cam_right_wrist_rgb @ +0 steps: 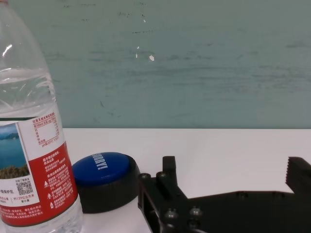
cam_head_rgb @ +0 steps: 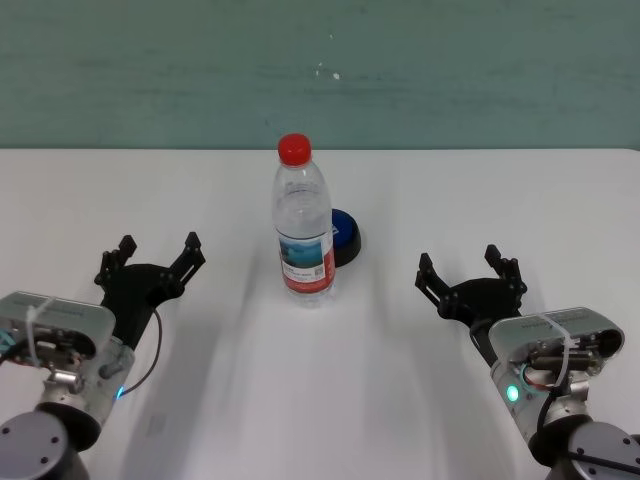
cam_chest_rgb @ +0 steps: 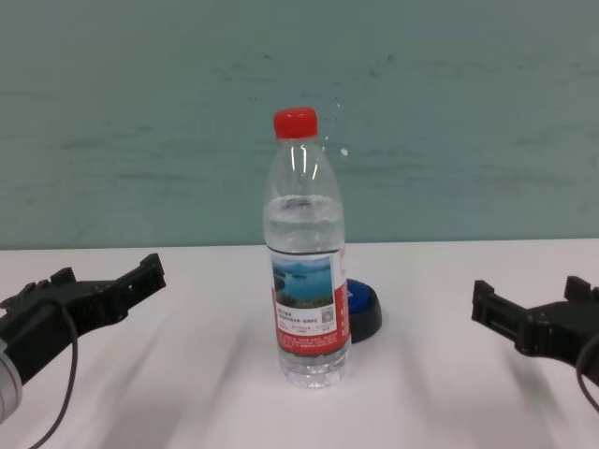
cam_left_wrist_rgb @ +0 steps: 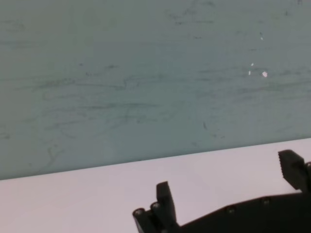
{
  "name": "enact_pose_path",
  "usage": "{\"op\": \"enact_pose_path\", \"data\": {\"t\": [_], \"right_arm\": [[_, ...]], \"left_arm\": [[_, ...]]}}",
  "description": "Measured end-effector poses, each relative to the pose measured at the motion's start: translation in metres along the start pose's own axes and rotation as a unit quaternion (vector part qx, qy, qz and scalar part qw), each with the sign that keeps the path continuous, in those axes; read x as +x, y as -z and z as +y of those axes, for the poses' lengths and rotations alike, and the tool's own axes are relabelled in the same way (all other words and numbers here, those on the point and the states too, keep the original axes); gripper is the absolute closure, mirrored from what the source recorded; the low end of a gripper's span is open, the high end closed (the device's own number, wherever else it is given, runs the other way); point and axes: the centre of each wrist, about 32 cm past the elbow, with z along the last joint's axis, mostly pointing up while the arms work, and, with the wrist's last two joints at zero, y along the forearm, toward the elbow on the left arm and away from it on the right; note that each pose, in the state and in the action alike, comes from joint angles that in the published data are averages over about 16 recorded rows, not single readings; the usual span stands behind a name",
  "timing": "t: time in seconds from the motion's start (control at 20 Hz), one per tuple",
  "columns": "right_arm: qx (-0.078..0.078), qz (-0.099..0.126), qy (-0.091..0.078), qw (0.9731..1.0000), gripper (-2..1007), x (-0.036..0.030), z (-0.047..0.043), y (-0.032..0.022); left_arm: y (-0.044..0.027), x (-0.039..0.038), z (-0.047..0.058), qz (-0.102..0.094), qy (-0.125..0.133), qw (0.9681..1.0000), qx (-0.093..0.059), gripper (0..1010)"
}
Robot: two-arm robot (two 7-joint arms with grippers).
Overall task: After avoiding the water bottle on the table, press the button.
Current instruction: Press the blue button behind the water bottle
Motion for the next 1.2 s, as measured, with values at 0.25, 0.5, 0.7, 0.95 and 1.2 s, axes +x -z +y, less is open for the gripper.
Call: {"op": "enact_pose_path", "data": {"t": [0.25,0.5,0.7,0.95,1.2], "right_arm": [[0.000,0.000,0.000,1.0000,1,0.0000,0.0000,0.0000],[0.000,0.000,0.000,1.0000,1,0.0000,0.0000,0.0000],[0.000,0.000,0.000,1.0000,1,0.0000,0.0000,0.0000],[0.000,0.000,0.000,1.0000,1,0.0000,0.0000,0.0000],[0.000,0.000,0.000,1.0000,1,0.0000,0.0000,0.0000]], "left_arm": [[0.0000,0.0000,0.0000,0.000,0.000,1.0000,0.000,0],[0.0000,0.0000,0.0000,0.000,0.000,1.0000,0.000,0],[0.0001,0.0001,0.0001,0.000,0.000,1.0000,0.000,0],[0.0002,0.0016,0.0021,0.002,0.003,1.0000,-0.003,0],[-0.0001,0.0043,0.0074,0.001,0.008,0.9999,-0.007,0]]}}
